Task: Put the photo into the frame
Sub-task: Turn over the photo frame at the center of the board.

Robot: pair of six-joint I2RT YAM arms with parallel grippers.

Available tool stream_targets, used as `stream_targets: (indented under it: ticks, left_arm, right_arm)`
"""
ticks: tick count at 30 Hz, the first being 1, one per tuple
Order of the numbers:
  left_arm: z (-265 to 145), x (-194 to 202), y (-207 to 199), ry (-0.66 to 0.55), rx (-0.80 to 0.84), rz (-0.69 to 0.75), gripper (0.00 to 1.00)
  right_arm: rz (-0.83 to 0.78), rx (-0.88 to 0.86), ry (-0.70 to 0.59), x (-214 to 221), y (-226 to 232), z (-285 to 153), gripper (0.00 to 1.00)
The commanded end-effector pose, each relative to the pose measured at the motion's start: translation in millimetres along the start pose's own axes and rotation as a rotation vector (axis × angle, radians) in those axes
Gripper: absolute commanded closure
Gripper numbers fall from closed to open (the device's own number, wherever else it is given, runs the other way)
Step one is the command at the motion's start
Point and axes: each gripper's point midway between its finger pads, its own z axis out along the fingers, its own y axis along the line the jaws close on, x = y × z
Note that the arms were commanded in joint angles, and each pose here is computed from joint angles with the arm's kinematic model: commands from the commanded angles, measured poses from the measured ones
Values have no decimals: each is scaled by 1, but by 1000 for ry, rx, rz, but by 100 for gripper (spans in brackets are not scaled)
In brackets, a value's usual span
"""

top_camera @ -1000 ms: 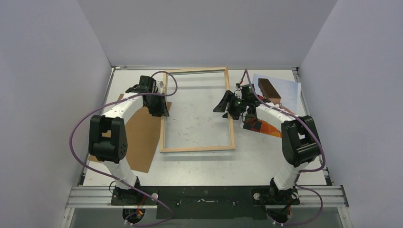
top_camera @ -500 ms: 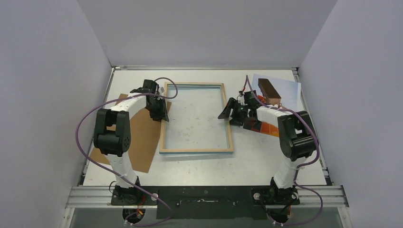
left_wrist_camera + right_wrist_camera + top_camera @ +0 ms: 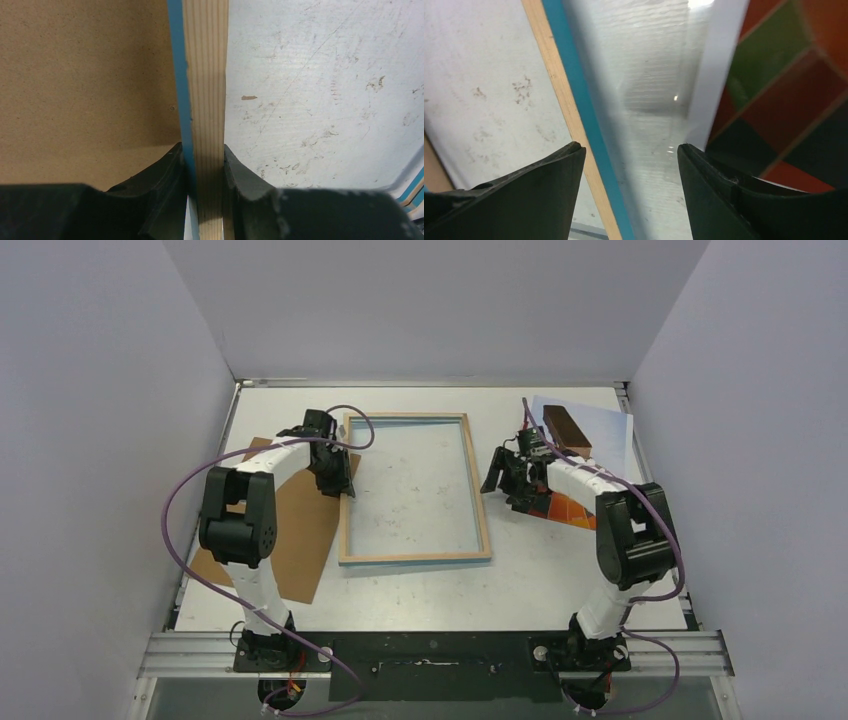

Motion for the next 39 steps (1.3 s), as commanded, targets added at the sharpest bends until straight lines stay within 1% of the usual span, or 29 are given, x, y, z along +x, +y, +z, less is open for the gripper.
stream_targets:
  ticks: [1,3,6,9,12,15,18,22,25,27,29,32,35,37,39]
  left_arm:
    - [0,-12,-9,-36,21,13,82]
    - [0,-13,-8,-32,13,17,75]
    - [-6,-18,-5,-32,-25,22,64]
    - [-16,-26,3,-58,-88,21,48]
    - [-27,-34,11,-82,-153,17,40]
    - [-43,-41,13,-111,-187,19,34]
    - [-63,-47,-1,-139,-130,39,29]
    - [-92,-49,-37,-195,0,105,22]
    - [-113,-44,-67,-245,83,167,15]
    - [-124,-38,-84,-272,111,210,13]
    - [-133,-33,-89,-300,84,244,12]
    - [-143,-32,-68,-340,-6,207,12]
    - [-140,-27,-54,-333,-11,158,12]
    - [-135,-23,-49,-317,-2,126,12]
    - [-127,-21,-43,-301,4,93,12]
  right_arm:
    - [-40,180,-195,-44,-12,-54,32]
    - [-48,215,-227,-49,-16,-66,32]
    - [-70,274,-237,-50,-25,-78,32]
    - [-84,310,-241,-48,-31,-87,32]
    - [-85,326,-250,-45,-35,-96,32]
    - [-87,342,-261,-44,-37,-106,31]
    - [-96,372,-288,-49,-40,-120,31]
    - [-109,431,-332,-58,-48,-141,29]
    - [-101,464,-345,-59,-57,-150,28]
    - [-94,472,-342,-57,-60,-154,28]
    - [-79,481,-342,-54,-64,-158,28]
    - [-61,452,-337,-46,-62,-157,27]
    - [-73,330,-279,-32,-47,-142,27]
    - [-102,194,-194,-15,-24,-126,27]
    - [-143,154,-138,-2,-9,-114,27]
